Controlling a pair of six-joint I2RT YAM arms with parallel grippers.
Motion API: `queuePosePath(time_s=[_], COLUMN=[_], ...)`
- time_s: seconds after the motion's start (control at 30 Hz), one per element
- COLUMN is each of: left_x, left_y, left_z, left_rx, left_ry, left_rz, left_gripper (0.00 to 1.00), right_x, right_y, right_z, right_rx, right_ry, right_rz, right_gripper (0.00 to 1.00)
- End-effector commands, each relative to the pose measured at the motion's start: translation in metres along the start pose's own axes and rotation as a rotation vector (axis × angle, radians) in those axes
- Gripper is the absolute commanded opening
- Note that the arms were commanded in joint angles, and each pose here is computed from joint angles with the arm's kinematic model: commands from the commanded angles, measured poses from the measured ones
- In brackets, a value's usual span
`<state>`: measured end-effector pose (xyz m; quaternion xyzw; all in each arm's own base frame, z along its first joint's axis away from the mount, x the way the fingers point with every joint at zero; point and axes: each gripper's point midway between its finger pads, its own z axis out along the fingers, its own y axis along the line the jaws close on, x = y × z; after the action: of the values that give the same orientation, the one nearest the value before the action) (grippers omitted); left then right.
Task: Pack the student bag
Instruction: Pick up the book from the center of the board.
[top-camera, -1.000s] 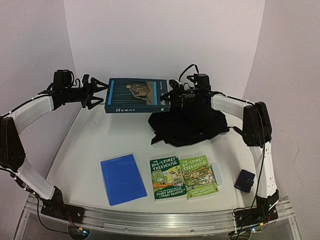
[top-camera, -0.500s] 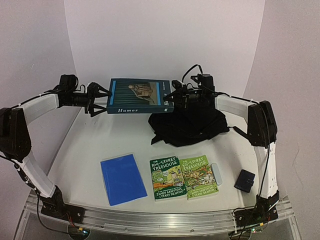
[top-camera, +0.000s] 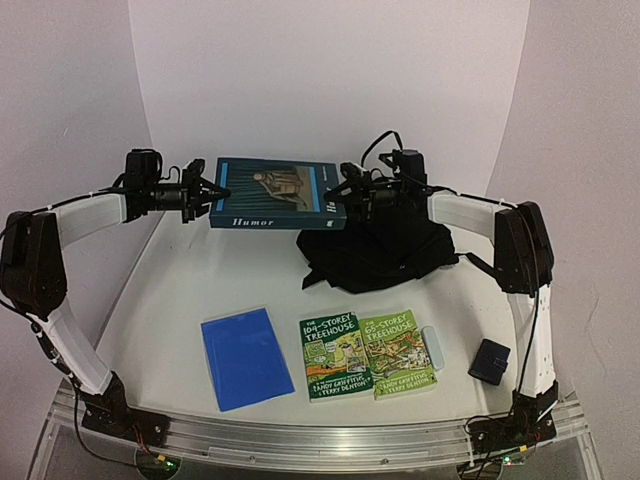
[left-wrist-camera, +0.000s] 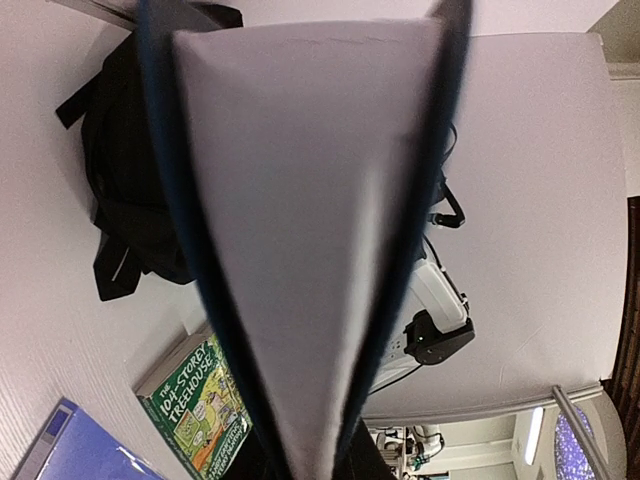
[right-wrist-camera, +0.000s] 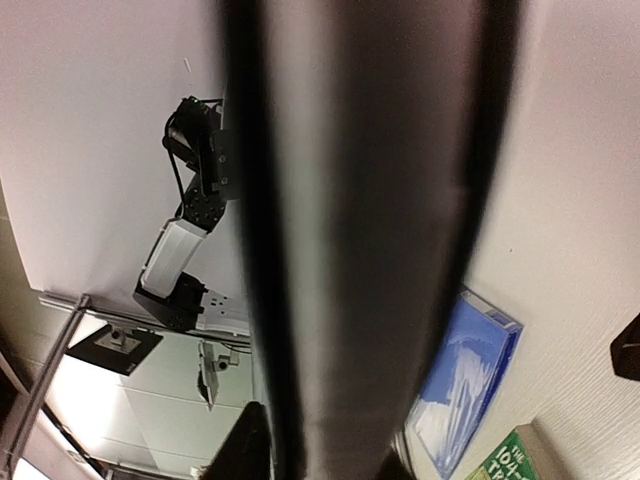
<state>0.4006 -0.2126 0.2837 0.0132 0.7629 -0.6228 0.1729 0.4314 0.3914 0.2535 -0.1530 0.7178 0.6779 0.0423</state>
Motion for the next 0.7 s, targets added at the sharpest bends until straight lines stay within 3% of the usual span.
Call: queuePosePath(time_s=[0.0,0.13,0.27,0.33,0.43,0.53,0.67], left_x=[-0.003,-0.021,-0.043,-0.052,-0.059,-0.060,-0.056], left_y=[-0.013,-0.003,0.011,0.015,0.018,0.026,0.034], left_z=[0.001,-0.007,-0.025,-0.036,-0.048,-0.053,-0.059], left_rx=[0.043,-0.012,-0.102,-0.147,-0.203,-0.249,-0.289], left_ry=[-0.008,-0.109,-0.249,-0.319,-0.384,-0.405,-0.430], left_rz=[0.048,0.018,-0.028,-0.043,-0.054,-0.078,-0.099], left_gripper=[0.10,0.02,0.00,0.00,0.00,0.00,0.00], right_x=[-0.011,-0.036,-0.054,-0.061,-0.059,-0.040,-0.008], right_y=[0.039,0.017,-0.038,-0.056,-0.073,-0.093,-0.118], right_z=[-0.007,-0.026,-0.063,-0.081,-0.088,-0.070,-0.052], right_rx=[-0.028,0.058,0.506,0.678,0.837,0.939,1.009], right_ry=[-0.036,-0.155,-0.252,-0.270,-0.218,-0.050,0.166], right_rz=[-0.130,-0.143,-0.268,-0.330,-0.434,-0.571,-0.683], right_gripper=[0.56,0.82,0.94,0.93,0.84,0.73,0.70])
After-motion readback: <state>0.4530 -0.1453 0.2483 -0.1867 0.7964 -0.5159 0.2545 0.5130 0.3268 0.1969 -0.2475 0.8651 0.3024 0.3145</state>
